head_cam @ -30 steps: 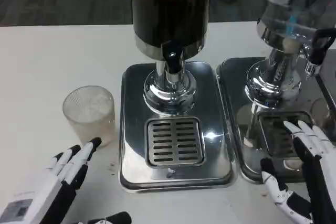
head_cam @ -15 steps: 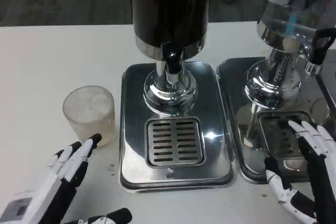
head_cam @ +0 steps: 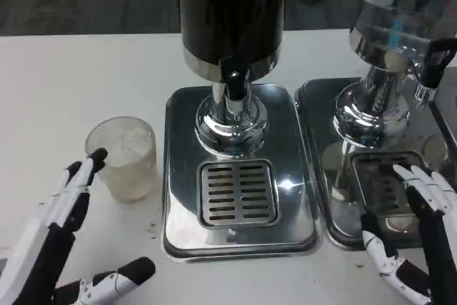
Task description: Grasp the cup under the faucet to collect the drink, then remove the cup.
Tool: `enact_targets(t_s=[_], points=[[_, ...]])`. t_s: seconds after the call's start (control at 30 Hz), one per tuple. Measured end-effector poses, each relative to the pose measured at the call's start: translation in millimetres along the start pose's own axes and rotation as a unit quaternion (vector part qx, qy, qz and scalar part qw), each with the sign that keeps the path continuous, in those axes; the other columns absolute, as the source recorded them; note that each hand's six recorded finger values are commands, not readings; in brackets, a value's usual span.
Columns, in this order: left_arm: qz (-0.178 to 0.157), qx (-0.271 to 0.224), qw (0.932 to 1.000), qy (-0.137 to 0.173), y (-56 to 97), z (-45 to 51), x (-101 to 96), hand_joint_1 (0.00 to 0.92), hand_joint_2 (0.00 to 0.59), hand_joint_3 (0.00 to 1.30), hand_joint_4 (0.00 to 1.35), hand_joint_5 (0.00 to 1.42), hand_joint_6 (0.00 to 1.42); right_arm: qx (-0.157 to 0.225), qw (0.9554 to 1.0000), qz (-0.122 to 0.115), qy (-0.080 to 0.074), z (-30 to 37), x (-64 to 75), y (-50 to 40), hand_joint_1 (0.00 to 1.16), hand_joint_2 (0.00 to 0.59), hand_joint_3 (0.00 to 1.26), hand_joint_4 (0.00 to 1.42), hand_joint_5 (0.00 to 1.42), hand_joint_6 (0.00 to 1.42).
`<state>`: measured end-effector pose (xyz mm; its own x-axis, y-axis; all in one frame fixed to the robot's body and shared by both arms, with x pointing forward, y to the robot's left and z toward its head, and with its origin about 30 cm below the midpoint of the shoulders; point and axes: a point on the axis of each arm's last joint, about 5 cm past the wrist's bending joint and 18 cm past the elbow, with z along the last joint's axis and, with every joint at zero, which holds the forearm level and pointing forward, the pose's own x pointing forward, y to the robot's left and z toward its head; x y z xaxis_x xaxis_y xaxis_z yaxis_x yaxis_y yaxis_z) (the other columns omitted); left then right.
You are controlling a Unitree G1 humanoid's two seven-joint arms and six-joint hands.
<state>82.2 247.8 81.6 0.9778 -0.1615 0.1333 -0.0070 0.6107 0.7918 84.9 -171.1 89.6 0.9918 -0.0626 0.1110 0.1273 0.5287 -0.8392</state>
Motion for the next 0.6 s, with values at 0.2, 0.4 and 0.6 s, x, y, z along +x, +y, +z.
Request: enact_targets(t_s=[0.2, 0.4, 0.6], points=[[0.033, -0.014, 0.9993, -0.004, 6.1, -6.3, 7.4, 0.024, 0.022, 0.00, 0.00, 0.09, 0.20, 0.008, 1.0000, 0.002, -0.004, 2.9, 1.2, 2.9, 0.43, 0.437, 0.23, 0.15, 0.12, 0.25], [0.052, -0.032, 0.9981, -0.007, 10.9, -14.3, 22.8, 0.055, 0.017, 0.00, 0.01, 0.13, 0.22, 0.011, 0.9999, 0.000, -0.008, 5.7, 2.7, 4.5, 0.43, 0.437, 0.23, 0.16, 0.12, 0.25], [0.061, -0.027, 0.9977, -0.012, 15.7, -19.6, 34.6, 0.074, 0.019, 0.00, 0.03, 0.17, 0.26, 0.011, 0.9999, -0.001, -0.008, 7.9, 2.5, 6.2, 0.43, 0.437, 0.23, 0.17, 0.12, 0.25]])
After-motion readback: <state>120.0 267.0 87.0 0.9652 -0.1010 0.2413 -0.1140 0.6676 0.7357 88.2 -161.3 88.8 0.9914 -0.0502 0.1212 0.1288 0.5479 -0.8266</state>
